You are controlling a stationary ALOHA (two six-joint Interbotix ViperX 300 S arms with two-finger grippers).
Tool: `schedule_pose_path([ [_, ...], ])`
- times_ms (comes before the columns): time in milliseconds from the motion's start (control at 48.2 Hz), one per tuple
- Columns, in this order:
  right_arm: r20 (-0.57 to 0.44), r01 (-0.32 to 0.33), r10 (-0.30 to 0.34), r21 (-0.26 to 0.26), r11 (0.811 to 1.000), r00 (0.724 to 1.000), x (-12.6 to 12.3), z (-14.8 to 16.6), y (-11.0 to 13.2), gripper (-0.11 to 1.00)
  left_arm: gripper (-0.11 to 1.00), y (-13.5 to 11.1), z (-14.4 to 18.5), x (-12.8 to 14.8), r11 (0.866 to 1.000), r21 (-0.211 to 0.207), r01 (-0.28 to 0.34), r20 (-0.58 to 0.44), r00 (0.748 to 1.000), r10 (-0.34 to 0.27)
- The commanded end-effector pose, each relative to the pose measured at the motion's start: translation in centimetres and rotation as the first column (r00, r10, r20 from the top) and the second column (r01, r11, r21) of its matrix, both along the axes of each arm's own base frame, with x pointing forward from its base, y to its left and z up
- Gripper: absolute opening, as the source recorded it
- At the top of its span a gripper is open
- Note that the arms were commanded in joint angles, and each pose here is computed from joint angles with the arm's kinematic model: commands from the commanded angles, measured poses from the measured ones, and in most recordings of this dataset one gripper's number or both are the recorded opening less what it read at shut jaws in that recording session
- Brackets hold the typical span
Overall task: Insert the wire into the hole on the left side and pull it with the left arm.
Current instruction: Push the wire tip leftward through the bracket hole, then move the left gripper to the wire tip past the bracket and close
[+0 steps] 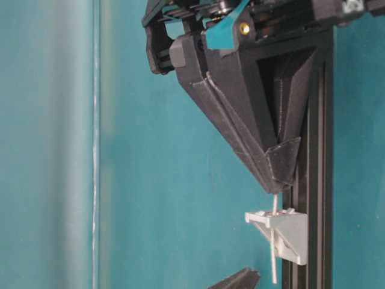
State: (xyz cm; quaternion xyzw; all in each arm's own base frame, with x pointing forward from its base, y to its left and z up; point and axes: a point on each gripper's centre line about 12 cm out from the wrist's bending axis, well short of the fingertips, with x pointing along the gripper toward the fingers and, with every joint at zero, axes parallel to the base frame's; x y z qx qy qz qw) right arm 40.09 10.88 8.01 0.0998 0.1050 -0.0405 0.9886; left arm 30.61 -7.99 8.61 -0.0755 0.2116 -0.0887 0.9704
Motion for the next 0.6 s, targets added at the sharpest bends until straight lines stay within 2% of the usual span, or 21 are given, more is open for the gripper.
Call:
schedule_pose_path([
  [0,0.035,0.007,-0.008,0.011,1.0,0.999,0.68,1.04,-0.07,0.01,0.65,0.02,0.65,0.2,1.0,-0.004,0.0,0.024,1.0,0.0],
  [581,0.035,0.004,-0.004,-0.002,1.0,0.999,1.5,1.3,0.05,0.01,0.65,0.04,0.62,0.19,1.0,-0.004,-0.001,0.021,1.0,0.001],
])
